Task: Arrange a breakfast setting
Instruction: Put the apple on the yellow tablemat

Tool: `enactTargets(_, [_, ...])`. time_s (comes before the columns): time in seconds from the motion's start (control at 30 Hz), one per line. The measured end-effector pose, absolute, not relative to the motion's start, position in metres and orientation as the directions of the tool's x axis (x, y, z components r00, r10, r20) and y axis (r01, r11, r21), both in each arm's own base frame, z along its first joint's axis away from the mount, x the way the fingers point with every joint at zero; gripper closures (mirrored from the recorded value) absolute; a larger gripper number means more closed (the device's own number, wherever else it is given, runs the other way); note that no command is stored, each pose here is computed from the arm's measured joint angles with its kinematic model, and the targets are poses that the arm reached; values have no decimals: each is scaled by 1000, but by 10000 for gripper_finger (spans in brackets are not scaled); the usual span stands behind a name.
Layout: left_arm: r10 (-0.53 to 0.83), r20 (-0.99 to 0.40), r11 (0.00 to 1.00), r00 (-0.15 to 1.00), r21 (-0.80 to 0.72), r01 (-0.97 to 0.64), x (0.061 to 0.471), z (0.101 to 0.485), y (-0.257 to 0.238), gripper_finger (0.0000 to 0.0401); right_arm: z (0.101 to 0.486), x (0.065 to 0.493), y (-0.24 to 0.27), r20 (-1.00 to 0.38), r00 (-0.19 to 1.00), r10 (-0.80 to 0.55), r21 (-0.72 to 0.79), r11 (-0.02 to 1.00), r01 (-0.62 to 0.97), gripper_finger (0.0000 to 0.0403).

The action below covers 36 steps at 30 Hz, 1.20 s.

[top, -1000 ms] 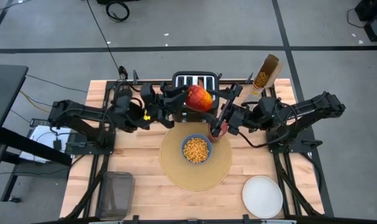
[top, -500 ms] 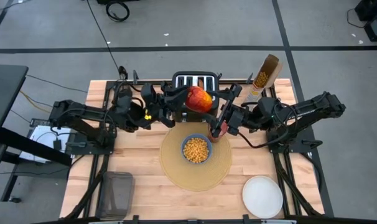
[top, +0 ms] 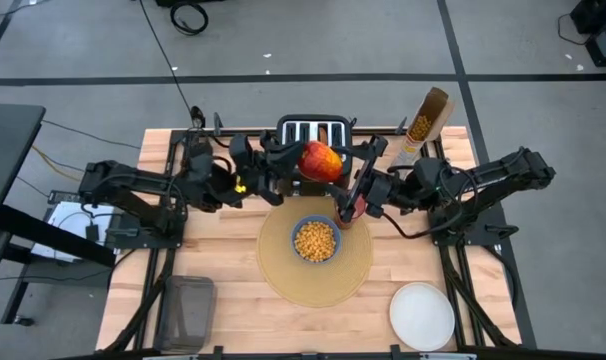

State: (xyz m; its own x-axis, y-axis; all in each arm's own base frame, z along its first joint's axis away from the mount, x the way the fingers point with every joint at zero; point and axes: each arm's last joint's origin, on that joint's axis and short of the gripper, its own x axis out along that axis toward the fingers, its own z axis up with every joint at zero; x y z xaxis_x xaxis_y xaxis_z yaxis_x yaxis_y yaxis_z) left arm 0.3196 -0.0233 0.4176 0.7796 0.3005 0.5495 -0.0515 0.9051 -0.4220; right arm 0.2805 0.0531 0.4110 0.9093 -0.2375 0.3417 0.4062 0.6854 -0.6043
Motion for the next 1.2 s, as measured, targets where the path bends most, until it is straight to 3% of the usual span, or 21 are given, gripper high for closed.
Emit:
enactTargets(0.27, [307, 492, 909, 814, -407, -96, 316, 417, -23, 386, 411, 275, 66, 319, 892, -321, -513, 733, 447, 8])
enactTargets(0.47, [318, 435, 908, 842, -395, -139, 293, 431, -20, 386, 411, 261, 89, 256, 881, -397, -507, 721, 472, 7])
enactTargets(0.63, [356, 302, 891, 884, -393, -225, 279, 431, -20, 386, 415, 246, 106, 245, 884, -398, -476, 745, 467, 5])
enactTargets(0.9, [412, 19, 851, 911, -365, -377, 273, 405, -38, 386, 431, 215, 112, 247, 868, -431, -350, 795, 495, 5])
enactTargets(1.2, [449, -92, 823, 889, -345, -452, 267, 352, -64, 386, 441, 194, 110, 214, 837, -504, -284, 788, 547, 5])
